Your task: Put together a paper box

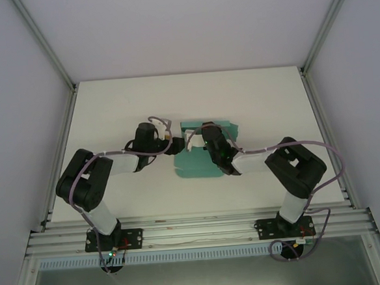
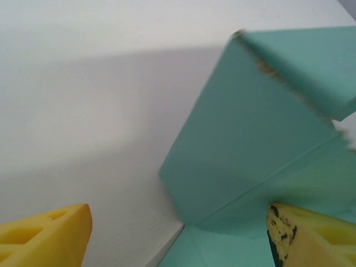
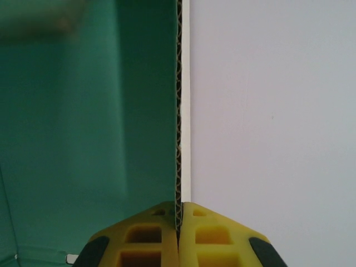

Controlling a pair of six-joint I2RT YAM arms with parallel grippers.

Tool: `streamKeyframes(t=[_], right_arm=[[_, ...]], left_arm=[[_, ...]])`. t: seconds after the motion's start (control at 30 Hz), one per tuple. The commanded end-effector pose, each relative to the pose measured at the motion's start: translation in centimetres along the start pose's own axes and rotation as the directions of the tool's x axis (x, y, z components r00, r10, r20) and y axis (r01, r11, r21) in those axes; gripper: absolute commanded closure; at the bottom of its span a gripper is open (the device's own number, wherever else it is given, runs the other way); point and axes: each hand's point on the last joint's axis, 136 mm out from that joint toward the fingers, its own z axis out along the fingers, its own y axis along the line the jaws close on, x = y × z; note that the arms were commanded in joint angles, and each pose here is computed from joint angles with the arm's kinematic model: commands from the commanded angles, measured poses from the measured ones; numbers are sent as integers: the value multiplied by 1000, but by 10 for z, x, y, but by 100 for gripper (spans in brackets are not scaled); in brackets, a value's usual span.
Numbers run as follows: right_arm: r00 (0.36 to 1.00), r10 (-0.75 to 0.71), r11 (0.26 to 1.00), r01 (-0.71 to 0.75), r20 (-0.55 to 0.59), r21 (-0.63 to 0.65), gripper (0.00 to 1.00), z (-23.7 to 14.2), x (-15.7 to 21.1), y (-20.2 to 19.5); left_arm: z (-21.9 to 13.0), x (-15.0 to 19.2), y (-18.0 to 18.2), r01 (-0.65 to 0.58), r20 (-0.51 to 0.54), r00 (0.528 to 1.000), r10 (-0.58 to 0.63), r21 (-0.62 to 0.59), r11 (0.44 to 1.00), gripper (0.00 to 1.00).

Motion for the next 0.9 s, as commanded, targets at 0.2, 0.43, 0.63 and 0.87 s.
streamKeyframes(t=[0.2, 0.43, 0.63, 0.87], right_arm=[[1000, 29, 997, -29, -3, -77, 100, -10, 1, 20], [998, 68, 990, -66, 7, -127, 100, -14, 0, 28], [996, 85, 985, -84, 1, -154, 100, -14, 0, 31], [994, 105, 981, -106, -10, -162, 100, -16, 1, 32]], left_arm=[[10, -34, 0, -110, 119, 986, 117, -63, 992, 32], [22, -28, 0, -140, 104, 984, 147, -77, 987, 39], [34, -24, 9, -156, 75, 983, 169, -157, 975, 50], [41, -24, 15, -157, 94, 978, 184, -241, 958, 76]])
